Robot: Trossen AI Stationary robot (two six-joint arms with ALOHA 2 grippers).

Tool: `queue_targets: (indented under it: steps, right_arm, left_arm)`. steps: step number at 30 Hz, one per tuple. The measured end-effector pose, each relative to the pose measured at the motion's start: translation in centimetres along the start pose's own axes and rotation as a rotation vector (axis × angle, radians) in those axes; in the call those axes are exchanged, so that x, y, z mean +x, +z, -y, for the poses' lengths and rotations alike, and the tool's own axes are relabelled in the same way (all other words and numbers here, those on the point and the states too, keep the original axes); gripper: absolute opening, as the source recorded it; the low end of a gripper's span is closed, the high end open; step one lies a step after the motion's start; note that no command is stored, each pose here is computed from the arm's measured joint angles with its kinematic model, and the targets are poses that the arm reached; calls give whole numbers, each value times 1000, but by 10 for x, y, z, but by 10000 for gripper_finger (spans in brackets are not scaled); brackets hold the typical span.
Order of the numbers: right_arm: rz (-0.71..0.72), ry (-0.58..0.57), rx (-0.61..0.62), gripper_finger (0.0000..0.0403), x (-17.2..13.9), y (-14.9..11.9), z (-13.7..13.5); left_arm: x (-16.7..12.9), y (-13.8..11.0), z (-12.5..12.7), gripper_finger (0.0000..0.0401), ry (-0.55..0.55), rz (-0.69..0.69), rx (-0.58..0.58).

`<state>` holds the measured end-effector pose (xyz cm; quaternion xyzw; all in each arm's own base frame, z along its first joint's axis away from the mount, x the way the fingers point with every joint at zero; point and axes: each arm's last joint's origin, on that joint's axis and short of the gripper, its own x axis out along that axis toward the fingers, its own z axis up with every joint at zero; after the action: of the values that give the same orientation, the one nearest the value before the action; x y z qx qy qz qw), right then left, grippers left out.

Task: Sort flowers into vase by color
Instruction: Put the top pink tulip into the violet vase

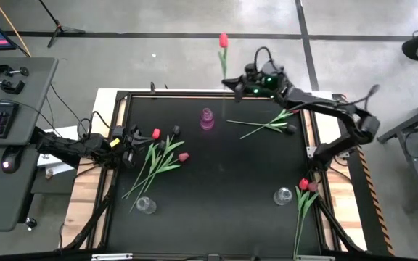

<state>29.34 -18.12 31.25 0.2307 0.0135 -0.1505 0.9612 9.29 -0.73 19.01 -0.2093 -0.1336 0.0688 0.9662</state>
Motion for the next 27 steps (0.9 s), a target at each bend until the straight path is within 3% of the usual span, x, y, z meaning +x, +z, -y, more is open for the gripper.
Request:
queue_targets:
  steps: [6, 12, 27]
  right_arm:
    - [130, 178, -158, 0, 30, -14, -12]
    - [158, 48, -215, 0, 37, -20, 3]
    - [176, 63, -278, 0, 40, -23, 0]
  left_arm:
    - [0, 0, 0, 1, 0, 0, 0]
    - [0, 0, 0, 1, 0, 0, 0]
    - [0, 0, 0, 1, 0, 0, 0]
